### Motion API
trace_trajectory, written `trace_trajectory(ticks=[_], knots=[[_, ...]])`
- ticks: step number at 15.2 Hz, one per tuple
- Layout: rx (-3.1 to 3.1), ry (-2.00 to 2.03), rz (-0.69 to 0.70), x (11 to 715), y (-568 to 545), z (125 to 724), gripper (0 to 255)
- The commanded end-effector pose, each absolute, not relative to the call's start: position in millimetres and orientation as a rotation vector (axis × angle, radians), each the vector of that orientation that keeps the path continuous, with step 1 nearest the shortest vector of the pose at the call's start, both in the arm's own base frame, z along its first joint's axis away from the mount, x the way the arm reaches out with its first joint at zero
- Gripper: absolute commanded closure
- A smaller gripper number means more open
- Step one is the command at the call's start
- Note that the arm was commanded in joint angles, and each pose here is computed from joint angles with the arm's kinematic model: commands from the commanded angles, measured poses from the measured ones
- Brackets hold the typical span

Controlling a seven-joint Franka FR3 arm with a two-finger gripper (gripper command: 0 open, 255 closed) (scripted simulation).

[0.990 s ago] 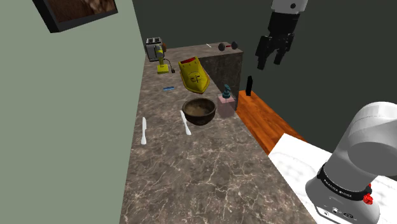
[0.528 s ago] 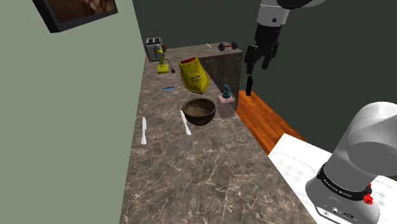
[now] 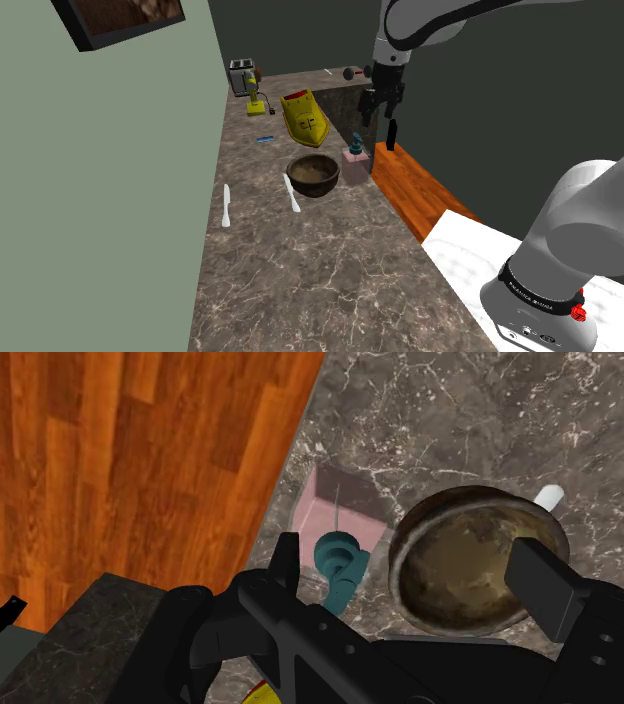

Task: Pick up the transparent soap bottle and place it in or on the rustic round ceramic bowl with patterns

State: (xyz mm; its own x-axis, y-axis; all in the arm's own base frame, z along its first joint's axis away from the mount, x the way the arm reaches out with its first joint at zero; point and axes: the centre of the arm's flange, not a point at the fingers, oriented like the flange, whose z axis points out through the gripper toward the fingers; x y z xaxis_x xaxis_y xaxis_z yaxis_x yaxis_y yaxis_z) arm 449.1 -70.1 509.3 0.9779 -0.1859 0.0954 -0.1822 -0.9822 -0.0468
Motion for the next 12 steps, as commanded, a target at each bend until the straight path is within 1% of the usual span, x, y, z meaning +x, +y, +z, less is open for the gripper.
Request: trace_trajectory(ticks=[1, 8, 12], knots=[[-3.09, 0.282, -0.159, 467, -80, 495, 0], [-3.102, 0.264, -0.169, 540, -105, 445, 0], [-3.103, 0.263, -0.17, 547, -107, 425, 0]])
